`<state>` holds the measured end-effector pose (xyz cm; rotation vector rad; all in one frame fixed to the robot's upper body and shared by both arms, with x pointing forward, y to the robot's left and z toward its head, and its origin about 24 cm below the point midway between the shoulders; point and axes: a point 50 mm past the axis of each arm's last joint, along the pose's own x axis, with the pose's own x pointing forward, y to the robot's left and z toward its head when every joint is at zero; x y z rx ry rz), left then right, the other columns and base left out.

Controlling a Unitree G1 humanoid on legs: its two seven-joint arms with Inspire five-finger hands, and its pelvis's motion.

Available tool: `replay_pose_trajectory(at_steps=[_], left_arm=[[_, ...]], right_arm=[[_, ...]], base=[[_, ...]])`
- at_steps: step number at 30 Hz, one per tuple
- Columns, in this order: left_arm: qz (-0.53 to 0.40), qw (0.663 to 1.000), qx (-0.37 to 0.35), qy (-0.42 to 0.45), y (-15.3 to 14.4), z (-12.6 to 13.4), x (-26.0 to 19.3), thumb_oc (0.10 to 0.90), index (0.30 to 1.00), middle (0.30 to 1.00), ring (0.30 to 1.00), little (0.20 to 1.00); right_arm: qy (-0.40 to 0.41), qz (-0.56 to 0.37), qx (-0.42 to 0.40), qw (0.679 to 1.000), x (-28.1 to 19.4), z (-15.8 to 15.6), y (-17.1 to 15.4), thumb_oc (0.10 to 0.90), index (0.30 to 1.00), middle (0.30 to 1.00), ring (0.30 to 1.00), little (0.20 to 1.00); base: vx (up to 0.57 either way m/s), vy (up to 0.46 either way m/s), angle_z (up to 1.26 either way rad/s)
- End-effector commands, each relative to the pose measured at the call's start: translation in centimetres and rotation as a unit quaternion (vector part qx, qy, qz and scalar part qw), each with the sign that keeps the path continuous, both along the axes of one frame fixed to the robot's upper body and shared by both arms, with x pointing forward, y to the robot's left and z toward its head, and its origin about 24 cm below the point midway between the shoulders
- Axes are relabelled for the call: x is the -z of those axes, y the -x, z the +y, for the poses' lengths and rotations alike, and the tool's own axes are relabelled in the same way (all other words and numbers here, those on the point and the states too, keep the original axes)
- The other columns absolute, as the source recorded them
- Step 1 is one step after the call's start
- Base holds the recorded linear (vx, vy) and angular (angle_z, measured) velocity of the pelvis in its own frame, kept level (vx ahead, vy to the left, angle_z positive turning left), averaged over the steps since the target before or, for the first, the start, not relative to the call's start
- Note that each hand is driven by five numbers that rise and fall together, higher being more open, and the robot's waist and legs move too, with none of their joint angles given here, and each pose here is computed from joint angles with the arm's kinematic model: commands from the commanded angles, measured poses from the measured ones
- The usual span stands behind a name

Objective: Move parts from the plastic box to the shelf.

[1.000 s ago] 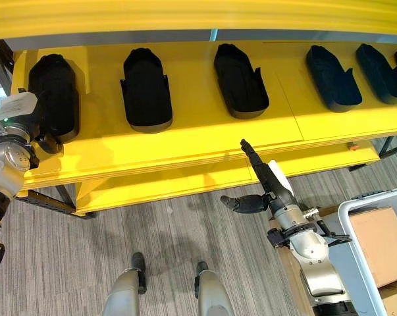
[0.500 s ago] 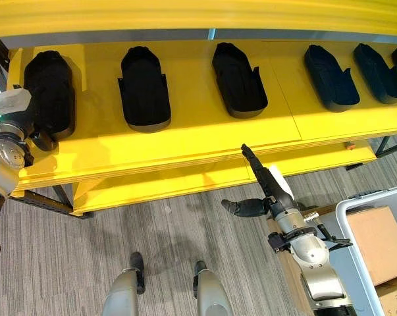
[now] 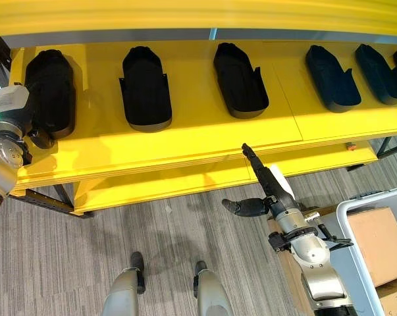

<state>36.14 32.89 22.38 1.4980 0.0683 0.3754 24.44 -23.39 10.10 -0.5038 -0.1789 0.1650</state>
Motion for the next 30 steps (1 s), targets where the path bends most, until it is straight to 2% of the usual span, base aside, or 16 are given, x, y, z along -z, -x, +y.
replay_pose_trajectory(at_steps=[1,7,20,25,26,30], left_arm=[[-0.105,0.992,-0.002,-0.074,1.7,0.9,-6.2,0.900,1.000,1.000,1.000,1.000],[-0.112,0.991,0.016,-0.077,2.6,0.7,-5.9,0.900,1.000,1.000,1.000,1.000],[-0.126,0.989,0.017,-0.080,5.6,2.2,-5.6,0.900,1.000,1.000,1.000,1.000],[-0.141,0.987,0.033,-0.063,6.8,2.2,-5.2,0.900,1.000,1.000,1.000,1.000],[-0.150,0.986,0.058,-0.045,7.4,1.7,-4.9,0.900,1.000,1.000,1.000,1.000],[-0.159,0.984,0.078,0.002,8.7,1.6,-3.4,0.900,1.000,1.000,1.000,1.000]], right_arm=[[0.019,-0.134,0.012,0.991,-5.5,-1.1,0.4,0.900,1.000,1.000,1.000,1.000],[0.017,-0.130,0.024,0.991,-5.3,-1.4,0.2,0.900,1.000,1.000,1.000,1.000],[0.019,-0.122,0.053,0.991,-5.0,-2.5,0.4,0.900,1.000,1.000,1.000,1.000],[0.017,-0.121,0.062,0.991,-4.9,-2.8,0.4,0.900,1.000,1.000,1.000,1.000],[0.012,-0.123,0.068,0.990,-4.9,-3.0,0.5,0.900,1.000,1.000,1.000,1.000],[0.010,-0.122,0.075,0.990,-4.9,-3.3,0.5,0.900,1.000,1.000,1.000,1.000]], base=[[0.00,0.000,0.00],[0.00,0.000,0.00],[0.00,0.000,0.00],[0.00,0.000,0.00],[-0.01,-0.028,0.04],[0.00,-0.022,0.05]])
